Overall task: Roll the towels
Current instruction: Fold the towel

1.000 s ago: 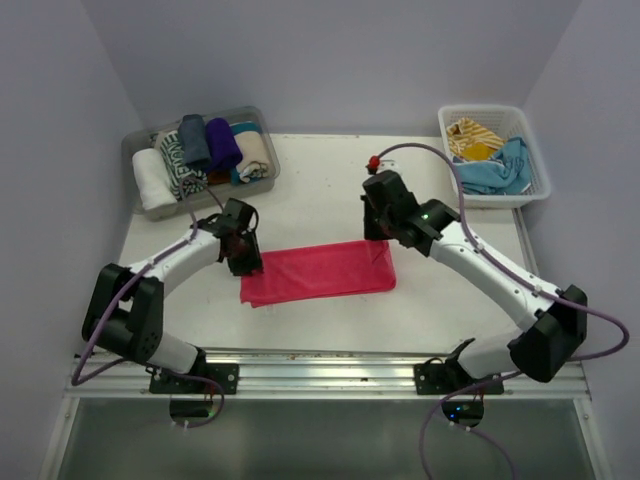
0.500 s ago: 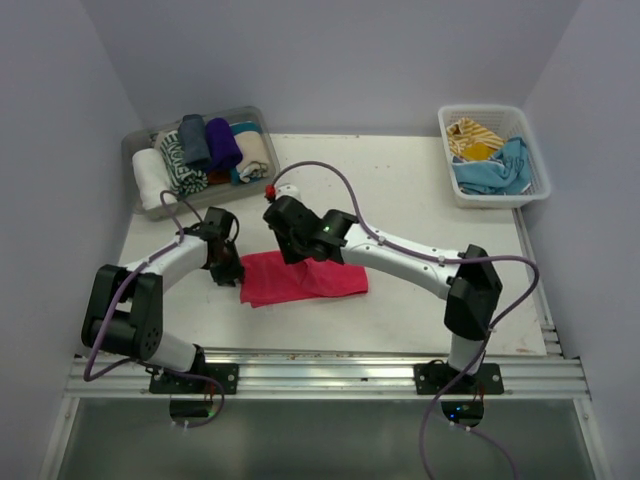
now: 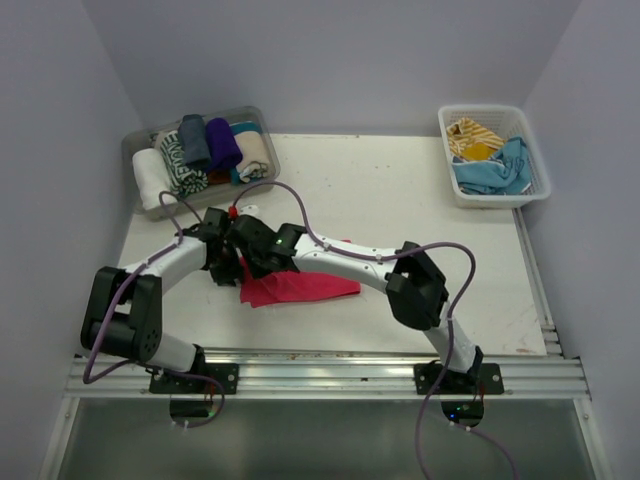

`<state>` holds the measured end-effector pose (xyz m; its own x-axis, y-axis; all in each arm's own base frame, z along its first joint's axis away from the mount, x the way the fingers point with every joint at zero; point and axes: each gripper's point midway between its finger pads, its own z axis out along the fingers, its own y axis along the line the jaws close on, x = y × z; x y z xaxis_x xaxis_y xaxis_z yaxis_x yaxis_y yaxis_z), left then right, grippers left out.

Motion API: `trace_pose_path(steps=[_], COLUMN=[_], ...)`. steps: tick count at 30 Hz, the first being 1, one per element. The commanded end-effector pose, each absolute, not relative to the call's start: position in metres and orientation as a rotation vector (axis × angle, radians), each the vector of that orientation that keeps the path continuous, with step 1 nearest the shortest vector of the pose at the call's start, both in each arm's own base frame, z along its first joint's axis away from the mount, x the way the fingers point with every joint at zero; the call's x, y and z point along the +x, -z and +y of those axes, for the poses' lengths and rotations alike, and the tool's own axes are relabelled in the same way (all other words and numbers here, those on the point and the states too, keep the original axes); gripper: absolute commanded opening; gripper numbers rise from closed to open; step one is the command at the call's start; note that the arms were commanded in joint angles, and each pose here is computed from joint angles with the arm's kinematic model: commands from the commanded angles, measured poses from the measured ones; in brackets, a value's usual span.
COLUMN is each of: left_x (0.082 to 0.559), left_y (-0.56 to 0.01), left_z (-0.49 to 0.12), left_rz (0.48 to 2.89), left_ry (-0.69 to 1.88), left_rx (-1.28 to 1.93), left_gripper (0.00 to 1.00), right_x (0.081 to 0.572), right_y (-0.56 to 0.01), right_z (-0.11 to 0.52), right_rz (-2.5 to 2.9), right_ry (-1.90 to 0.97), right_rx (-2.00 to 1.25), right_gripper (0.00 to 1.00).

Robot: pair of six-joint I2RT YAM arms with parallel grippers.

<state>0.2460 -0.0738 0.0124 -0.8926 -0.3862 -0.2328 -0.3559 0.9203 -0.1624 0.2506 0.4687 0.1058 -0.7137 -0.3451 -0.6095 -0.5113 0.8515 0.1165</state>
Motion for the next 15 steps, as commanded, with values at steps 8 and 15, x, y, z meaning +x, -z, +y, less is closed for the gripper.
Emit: trace_pose_path(steps=[8, 15], left_x=[0.245, 0.265], left_y=[-0.024, -0.072], left_z=[-0.057, -0.050], left_rz=[2.771, 2.622], left_ry=[0.120, 0.127], left_rx=[-0.598, -0.599], left_gripper=[0.33, 0.34], right_x=[0.248, 0.278], right_y=[-0.134, -0.165], right_z=[0.501, 0.434], right_rz=[2.373, 2.334], right_ry=[-0.539, -0.442], right_rx=[-0.608, -0.450], right_gripper=[0.49, 0.37])
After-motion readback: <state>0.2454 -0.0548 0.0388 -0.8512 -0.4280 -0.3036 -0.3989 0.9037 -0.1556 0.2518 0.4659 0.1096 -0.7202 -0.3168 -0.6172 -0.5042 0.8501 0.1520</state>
